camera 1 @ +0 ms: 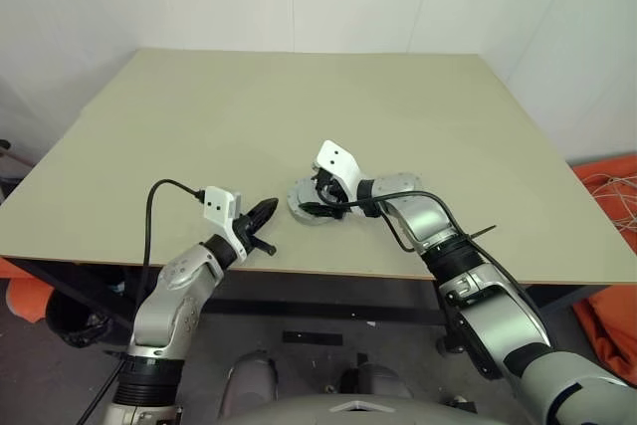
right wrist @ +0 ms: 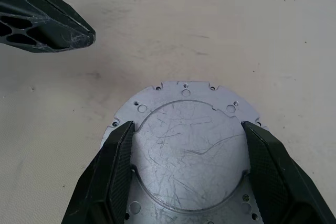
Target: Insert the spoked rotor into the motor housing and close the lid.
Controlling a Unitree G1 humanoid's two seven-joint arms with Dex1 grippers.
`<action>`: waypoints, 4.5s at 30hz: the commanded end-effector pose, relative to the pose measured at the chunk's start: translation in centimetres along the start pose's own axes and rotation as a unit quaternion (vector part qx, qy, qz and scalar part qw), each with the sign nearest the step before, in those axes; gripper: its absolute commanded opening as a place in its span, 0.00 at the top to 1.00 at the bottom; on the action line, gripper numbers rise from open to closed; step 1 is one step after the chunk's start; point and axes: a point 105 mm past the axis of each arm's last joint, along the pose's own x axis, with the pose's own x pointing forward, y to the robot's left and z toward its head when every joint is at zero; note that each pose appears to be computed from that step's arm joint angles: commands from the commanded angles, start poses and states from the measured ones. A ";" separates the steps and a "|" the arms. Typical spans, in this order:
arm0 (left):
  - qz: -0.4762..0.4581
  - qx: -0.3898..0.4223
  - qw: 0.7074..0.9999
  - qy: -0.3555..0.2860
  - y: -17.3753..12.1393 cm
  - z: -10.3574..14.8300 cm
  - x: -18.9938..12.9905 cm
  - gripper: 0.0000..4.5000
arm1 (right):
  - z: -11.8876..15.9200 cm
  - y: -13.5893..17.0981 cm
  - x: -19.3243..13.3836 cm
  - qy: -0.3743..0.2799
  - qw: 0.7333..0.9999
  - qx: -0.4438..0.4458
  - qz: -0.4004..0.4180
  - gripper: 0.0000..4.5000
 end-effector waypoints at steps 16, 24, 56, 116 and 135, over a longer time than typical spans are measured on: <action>-0.060 -0.013 0.996 0.066 0.6 0.1 4.7 1.00 | -1.1 0.4 0.4 0.024 1.000 0.005 -0.001 0.31; -0.056 -0.019 0.996 0.070 0.6 0.4 6.0 1.00 | -1.0 0.5 0.4 0.021 1.000 0.003 -0.002 0.31; -0.055 -0.025 0.986 0.153 0.3 -2.1 6.4 1.00 | 0.4 0.8 0.1 -0.001 1.000 -0.001 0.015 0.00; -0.067 -0.037 0.985 0.153 -0.5 -2.5 6.5 1.00 | -0.3 -2.2 -6.7 0.016 0.821 0.565 -0.073 0.00; -0.068 -0.036 0.985 0.153 -0.5 -2.5 6.4 1.00 | -1.8 -0.7 -4.5 0.024 0.774 0.632 -0.035 0.00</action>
